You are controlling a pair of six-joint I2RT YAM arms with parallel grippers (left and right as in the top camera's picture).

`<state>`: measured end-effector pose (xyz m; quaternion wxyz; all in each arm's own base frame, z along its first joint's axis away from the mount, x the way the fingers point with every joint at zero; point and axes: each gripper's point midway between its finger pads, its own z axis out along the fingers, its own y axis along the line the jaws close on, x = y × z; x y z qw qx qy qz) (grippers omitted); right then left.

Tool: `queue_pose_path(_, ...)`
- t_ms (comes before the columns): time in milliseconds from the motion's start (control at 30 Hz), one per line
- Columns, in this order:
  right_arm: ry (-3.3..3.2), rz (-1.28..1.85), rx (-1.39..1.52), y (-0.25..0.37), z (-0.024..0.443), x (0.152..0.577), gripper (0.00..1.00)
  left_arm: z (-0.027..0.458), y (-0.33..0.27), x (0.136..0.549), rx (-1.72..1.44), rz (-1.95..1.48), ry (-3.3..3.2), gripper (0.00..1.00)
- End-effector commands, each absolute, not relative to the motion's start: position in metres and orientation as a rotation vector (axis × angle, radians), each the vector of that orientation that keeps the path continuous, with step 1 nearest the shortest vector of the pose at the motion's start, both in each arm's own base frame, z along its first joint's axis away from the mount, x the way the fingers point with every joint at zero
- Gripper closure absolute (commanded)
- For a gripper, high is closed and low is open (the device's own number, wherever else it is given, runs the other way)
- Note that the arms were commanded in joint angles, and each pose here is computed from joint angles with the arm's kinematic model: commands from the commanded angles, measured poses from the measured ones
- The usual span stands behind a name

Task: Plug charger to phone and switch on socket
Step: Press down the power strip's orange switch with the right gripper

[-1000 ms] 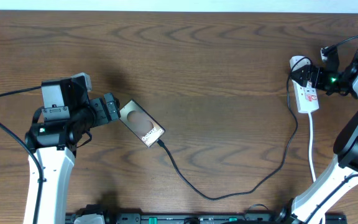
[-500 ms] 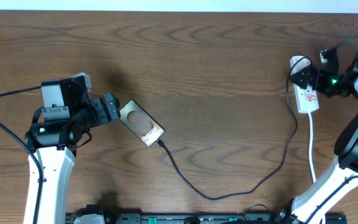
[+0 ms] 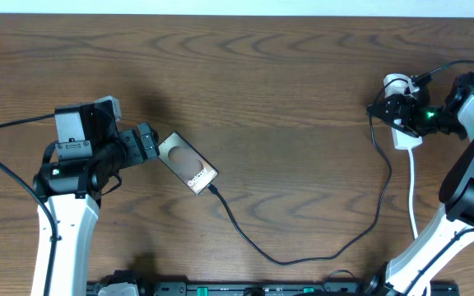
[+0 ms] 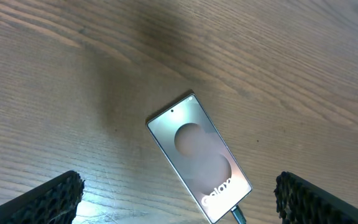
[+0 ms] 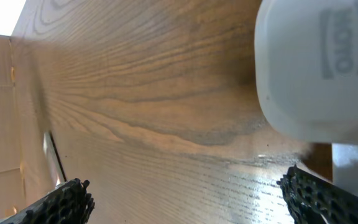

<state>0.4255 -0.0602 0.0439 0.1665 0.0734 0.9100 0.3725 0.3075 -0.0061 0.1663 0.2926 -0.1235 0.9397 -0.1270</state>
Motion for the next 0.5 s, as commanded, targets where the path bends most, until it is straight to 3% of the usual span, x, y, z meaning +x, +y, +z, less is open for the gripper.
queue_pose_path(0,2.69,1.028,0.305,-0.07,0.012,0.409,0.01,0.168,-0.006,0.308,-0.314,-0.327,2.499,0.01)
queue_pose_path(467,2.801,0.809,0.362,-0.111,0.026,0.409,0.01,0.168,-0.006,0.308,-0.314,-0.327,2.499,0.01)
